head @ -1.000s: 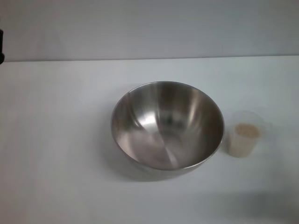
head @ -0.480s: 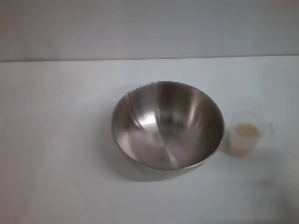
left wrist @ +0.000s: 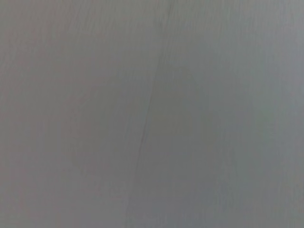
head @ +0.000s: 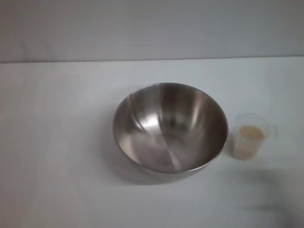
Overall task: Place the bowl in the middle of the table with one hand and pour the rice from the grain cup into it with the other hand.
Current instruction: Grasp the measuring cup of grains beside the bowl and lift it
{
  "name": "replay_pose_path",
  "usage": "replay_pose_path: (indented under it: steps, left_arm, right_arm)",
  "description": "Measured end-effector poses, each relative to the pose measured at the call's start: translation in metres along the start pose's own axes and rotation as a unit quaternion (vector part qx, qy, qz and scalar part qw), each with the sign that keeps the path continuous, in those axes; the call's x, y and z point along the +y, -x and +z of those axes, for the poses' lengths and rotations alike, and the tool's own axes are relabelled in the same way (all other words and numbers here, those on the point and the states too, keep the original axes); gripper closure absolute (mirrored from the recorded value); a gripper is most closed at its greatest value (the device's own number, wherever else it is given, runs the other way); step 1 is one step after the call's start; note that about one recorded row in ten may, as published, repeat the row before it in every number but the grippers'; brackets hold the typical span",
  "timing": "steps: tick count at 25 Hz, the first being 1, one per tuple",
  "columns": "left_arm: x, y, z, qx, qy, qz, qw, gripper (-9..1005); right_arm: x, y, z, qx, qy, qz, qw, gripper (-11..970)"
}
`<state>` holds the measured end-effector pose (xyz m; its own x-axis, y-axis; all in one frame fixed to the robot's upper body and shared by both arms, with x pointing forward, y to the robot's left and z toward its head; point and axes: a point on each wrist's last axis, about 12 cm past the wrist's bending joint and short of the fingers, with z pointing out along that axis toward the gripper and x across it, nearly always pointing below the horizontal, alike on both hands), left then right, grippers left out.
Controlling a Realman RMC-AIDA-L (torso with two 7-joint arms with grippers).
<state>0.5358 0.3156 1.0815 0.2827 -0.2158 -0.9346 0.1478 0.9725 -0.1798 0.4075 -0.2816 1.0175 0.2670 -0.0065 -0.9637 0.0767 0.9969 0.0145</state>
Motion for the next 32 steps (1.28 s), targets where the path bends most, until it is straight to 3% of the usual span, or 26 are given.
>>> replay_pose_path:
  steps: [11,32]
  left_arm:
    - [0.002,-0.002,-0.002,0.005,0.005,0.005,1.000,308]
    - [0.007,0.000,-0.003,0.001,0.010,0.010,1.000,308]
  right_arm:
    - [0.009,-0.013,-0.016,0.069,0.021,-0.015,0.997,391]
    - [0.020,-0.029,-0.010,0.130,0.062,-0.056,0.988,391]
